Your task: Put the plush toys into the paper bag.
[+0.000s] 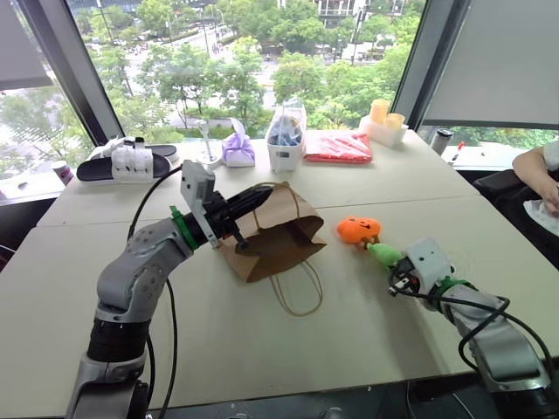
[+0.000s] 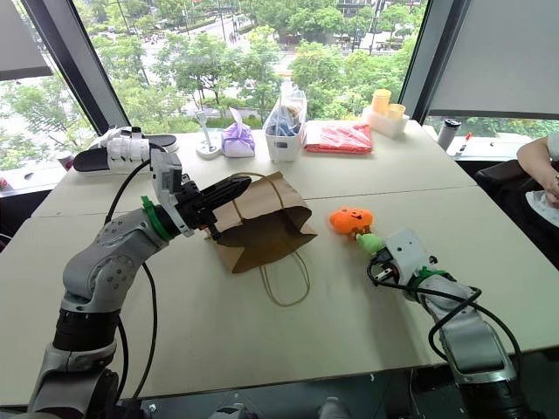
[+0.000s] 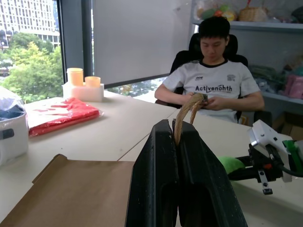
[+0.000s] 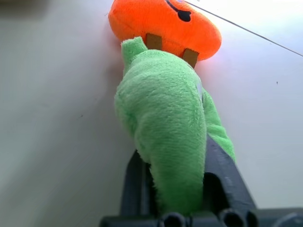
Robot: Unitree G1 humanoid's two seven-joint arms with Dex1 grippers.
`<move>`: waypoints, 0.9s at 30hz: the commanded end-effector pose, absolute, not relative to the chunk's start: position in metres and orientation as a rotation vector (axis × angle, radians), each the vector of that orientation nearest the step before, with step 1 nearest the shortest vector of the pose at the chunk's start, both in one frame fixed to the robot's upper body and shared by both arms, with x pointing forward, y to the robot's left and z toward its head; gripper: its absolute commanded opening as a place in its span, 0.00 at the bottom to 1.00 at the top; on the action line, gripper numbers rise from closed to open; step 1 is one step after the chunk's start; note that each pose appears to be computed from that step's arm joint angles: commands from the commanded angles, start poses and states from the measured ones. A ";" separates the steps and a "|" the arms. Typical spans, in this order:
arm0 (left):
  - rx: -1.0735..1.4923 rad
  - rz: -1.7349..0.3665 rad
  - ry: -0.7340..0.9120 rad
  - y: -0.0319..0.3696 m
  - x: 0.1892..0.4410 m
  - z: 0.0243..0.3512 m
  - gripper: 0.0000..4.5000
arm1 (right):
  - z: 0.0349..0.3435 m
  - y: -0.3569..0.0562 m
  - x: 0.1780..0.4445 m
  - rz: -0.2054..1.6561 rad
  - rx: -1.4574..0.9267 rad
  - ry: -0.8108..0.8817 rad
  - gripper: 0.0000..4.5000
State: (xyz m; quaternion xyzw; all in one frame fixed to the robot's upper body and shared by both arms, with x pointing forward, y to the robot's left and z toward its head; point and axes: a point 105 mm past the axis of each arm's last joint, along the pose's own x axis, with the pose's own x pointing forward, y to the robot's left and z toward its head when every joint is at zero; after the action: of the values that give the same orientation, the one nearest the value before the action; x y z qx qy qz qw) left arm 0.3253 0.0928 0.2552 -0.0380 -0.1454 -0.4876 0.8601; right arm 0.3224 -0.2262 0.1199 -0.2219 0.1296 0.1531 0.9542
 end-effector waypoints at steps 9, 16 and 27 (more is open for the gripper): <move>-0.084 -1.071 -0.353 0.087 0.320 0.273 0.00 | 0.174 -0.097 0.297 0.869 -0.391 0.063 0.00; -0.095 -1.079 -0.352 0.082 0.317 0.273 0.00 | 0.168 -0.043 0.335 0.880 -0.348 -0.026 0.00; -0.111 -1.047 -0.348 0.084 0.316 0.271 0.00 | 0.171 0.009 0.365 0.911 -0.237 -0.150 0.19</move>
State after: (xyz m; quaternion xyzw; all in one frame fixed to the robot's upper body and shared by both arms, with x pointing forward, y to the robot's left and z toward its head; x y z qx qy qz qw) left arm 0.3223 0.0842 0.2620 -0.0531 -0.1436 -0.4947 0.8555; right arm 0.3638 0.0030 0.1556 -0.1134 -0.0351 0.4379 0.8912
